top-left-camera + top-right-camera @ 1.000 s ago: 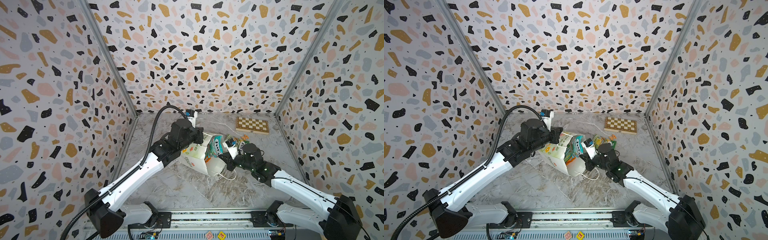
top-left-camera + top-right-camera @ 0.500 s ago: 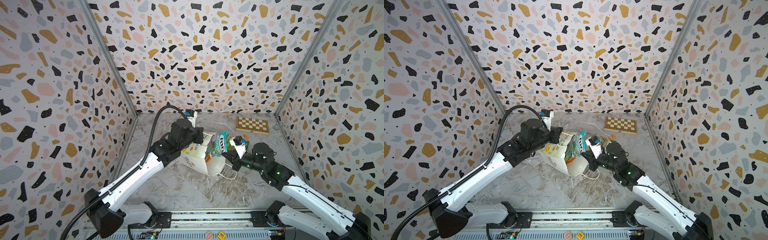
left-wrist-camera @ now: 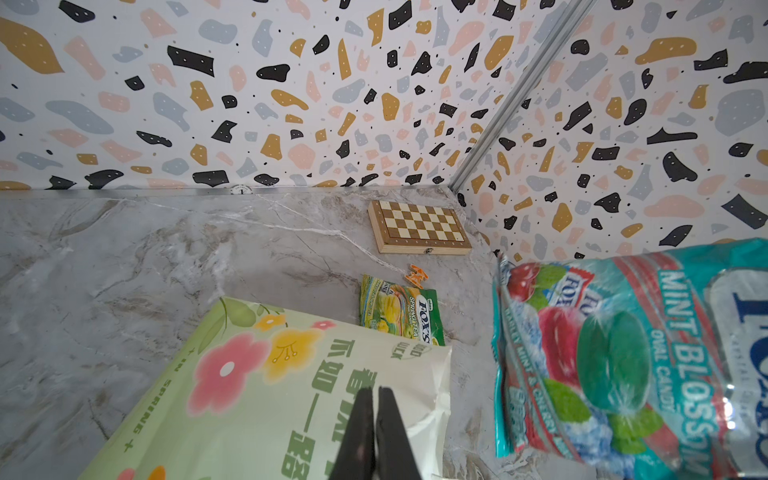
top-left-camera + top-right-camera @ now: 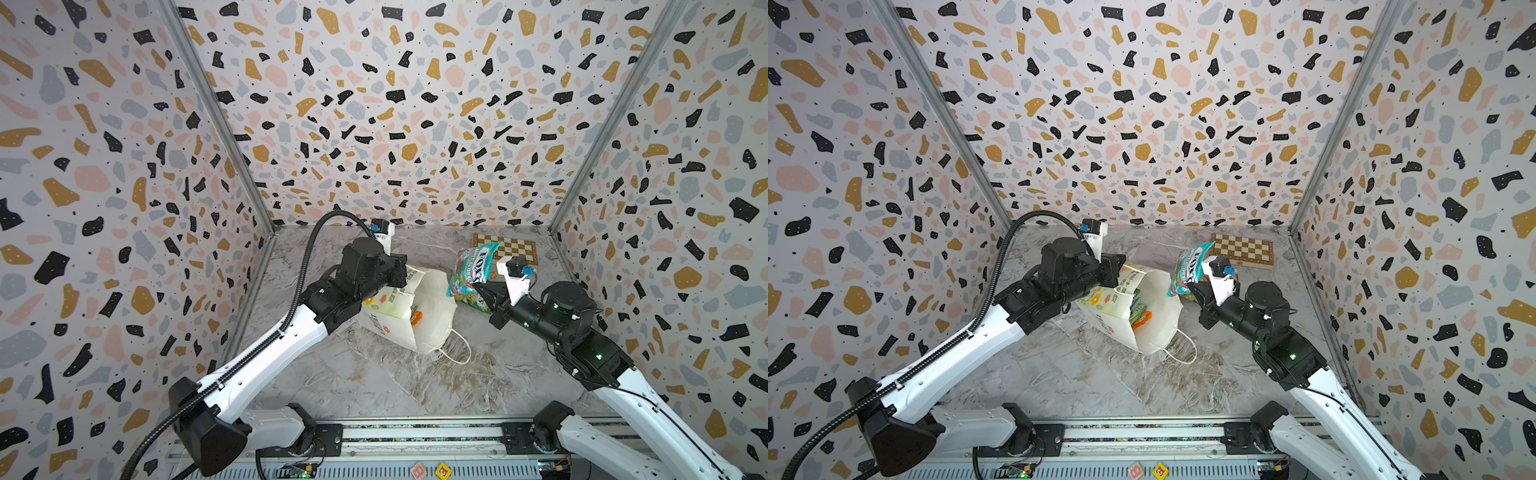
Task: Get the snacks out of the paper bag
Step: 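Lift the teal packet out of the bag with the right gripper toward the chessboard, then lower the teal packet and open the right gripper beside the green packet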
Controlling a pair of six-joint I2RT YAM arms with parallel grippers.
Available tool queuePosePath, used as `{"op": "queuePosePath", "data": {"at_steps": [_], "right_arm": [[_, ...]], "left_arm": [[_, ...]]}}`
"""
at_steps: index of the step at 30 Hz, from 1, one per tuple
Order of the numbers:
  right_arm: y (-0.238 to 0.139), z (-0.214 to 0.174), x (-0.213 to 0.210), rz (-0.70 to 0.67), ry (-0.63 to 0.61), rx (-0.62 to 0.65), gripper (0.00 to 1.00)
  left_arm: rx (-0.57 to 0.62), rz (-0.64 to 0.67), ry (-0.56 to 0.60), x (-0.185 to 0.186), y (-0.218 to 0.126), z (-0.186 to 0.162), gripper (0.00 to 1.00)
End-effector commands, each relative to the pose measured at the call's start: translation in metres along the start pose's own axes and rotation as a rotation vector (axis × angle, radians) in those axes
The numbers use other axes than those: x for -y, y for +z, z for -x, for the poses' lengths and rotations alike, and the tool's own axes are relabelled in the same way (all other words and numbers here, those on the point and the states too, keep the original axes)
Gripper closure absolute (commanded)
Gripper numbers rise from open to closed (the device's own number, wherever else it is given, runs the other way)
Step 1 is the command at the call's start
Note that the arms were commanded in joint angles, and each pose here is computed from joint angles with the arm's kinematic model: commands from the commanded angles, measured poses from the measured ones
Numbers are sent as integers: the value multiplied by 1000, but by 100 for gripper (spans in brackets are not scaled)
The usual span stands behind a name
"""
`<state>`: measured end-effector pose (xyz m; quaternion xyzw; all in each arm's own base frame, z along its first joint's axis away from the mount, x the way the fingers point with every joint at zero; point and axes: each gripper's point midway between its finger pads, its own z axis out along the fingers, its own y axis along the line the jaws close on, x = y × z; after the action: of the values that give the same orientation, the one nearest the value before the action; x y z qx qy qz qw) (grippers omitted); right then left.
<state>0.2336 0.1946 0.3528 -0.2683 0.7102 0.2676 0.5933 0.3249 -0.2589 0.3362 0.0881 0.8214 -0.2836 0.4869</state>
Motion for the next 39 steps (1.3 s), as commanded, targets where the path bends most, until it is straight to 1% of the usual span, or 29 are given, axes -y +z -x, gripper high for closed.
{"op": "queuePosePath", "data": {"at_steps": [1,6,12,16,20,24,27,30,36,39], "right_arm": [[-20,35,18,-120,-49,83,100],[-25,33,55,-292,-40,46,100],[-19,12,101,-404,-3,-35,100],[-21,-5,142,-495,56,-78,100],[-26,-24,181,-597,128,-102,100],[-26,-44,214,-670,205,-115,100],[-26,-55,233,-689,262,-94,100],[-23,-63,249,-697,276,-81,100],[-10,-91,278,-694,329,-124,100],[2,-102,283,-628,346,-133,100]], "left_arm": [[32,-27,2,7,1,8,100],[29,-33,3,8,1,8,100],[27,-45,3,10,0,8,100],[30,-47,5,10,-2,8,100],[32,-50,6,11,-4,9,100],[36,-52,6,11,-5,9,100],[34,-53,6,11,-5,8,100],[32,-53,6,11,-4,7,100],[36,-64,5,13,-4,10,100],[38,-66,3,14,-4,11,100]]}}
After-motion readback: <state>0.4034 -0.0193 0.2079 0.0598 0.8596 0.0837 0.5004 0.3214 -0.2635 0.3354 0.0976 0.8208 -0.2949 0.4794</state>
